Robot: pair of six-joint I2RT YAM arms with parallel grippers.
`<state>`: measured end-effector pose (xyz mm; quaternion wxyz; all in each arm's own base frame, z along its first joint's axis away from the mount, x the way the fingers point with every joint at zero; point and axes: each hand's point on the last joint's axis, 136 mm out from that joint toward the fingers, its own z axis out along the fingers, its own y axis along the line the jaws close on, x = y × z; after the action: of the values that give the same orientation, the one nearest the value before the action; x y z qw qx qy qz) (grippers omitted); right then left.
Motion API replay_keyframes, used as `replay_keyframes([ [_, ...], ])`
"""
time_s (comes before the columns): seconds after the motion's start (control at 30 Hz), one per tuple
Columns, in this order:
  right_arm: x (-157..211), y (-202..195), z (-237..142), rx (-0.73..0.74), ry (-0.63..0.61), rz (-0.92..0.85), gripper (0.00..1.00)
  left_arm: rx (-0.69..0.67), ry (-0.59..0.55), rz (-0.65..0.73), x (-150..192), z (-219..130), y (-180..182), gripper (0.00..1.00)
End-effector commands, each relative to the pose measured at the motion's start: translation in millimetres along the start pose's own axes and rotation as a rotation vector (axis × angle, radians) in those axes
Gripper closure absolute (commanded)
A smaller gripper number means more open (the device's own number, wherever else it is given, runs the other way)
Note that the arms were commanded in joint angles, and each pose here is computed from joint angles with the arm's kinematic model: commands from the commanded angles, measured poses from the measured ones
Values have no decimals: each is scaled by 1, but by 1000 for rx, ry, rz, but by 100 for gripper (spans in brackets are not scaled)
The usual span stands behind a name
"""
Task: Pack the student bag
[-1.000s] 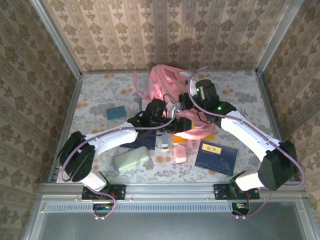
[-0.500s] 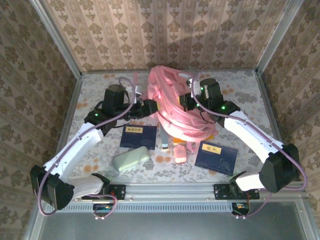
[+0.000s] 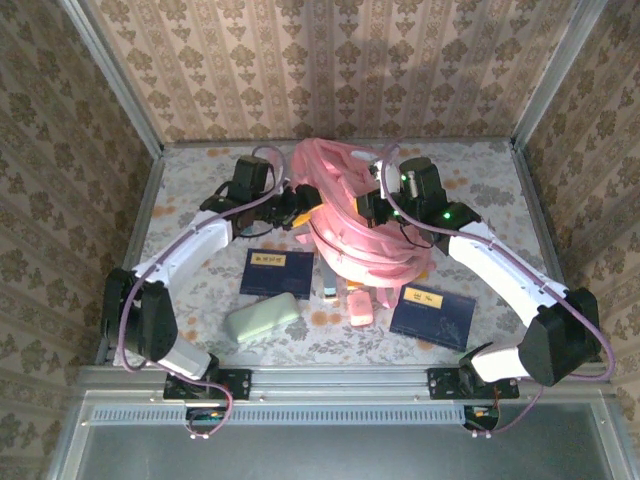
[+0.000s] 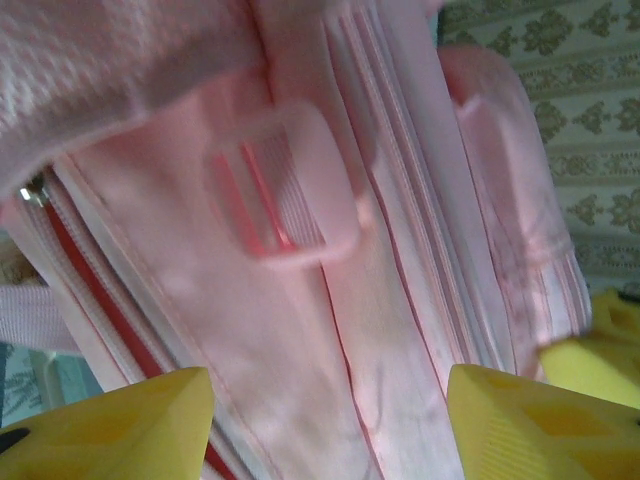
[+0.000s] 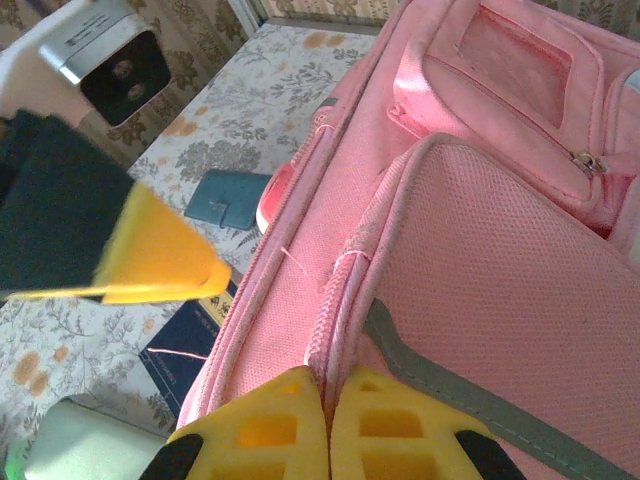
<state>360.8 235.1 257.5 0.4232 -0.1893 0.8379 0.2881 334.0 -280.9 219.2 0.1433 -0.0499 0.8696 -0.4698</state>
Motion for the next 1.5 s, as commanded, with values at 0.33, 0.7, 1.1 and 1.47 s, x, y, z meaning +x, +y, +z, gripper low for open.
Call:
replay_keyframes([
  [0.33,-37,31,-14,-121,-93,-69,100,53,-18,34,-12,12,-28,34],
  [0.7,-35,34,-9,-135,-84,-71,100,-1,15,20,5,22,-33,35],
  [1.1,-26,35,1,-144,-43,-65,100,10,0,-4,-15,42,-39,76],
  [1.47,-34,4,-50,145,-86,-67,49,17,-145,-162,-46,30,-34,100],
])
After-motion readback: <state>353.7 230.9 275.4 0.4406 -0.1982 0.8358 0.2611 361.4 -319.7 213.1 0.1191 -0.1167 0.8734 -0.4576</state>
